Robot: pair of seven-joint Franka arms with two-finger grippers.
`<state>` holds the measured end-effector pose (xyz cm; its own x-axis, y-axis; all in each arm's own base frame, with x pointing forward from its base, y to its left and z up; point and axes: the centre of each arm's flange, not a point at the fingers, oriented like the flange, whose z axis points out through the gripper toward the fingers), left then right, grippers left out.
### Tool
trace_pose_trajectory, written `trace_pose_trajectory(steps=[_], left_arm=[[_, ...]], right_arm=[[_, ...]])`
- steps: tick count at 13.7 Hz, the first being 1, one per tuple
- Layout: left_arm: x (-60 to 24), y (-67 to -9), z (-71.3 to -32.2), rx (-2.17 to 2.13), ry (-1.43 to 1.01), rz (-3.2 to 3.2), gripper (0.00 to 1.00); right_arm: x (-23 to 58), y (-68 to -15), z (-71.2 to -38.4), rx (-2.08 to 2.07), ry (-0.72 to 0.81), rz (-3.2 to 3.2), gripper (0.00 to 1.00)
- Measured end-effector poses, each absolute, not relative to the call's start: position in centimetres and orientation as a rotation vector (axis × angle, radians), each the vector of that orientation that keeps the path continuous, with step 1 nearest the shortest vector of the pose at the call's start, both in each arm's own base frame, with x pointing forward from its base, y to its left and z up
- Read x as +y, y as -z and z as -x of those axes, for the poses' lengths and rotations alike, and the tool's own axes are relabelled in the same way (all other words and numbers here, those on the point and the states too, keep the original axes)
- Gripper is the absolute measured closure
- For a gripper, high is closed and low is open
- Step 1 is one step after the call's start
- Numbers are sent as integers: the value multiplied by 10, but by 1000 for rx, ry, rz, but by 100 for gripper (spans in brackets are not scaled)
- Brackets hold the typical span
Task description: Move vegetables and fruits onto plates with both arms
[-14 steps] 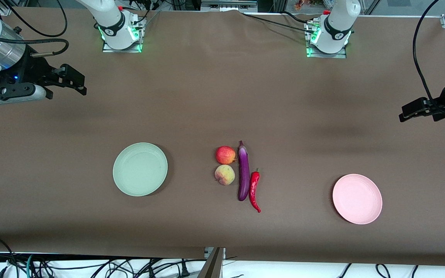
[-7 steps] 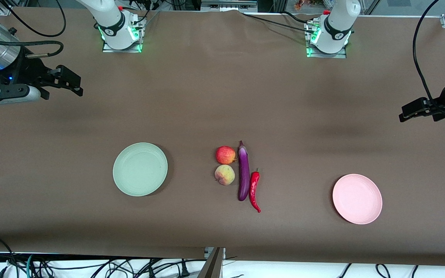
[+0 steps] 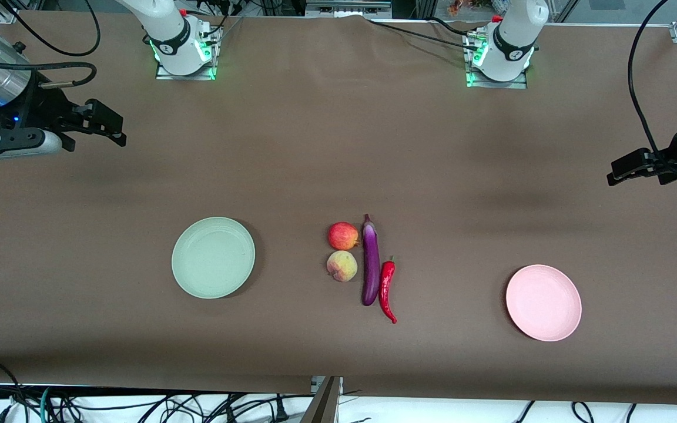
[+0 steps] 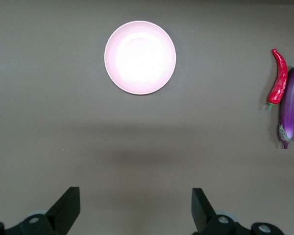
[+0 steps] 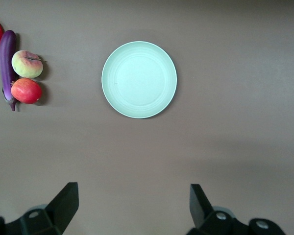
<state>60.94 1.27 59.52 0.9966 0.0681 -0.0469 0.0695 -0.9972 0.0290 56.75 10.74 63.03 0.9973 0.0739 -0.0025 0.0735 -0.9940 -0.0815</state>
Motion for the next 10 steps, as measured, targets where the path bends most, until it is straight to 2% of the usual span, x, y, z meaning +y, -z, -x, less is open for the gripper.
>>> trace_pose_trajectory(steps=[10], left_arm=[[13, -595, -609, 107, 72, -3108, 0]], right_arm=[[112, -625, -576, -118, 39, 3054, 0]])
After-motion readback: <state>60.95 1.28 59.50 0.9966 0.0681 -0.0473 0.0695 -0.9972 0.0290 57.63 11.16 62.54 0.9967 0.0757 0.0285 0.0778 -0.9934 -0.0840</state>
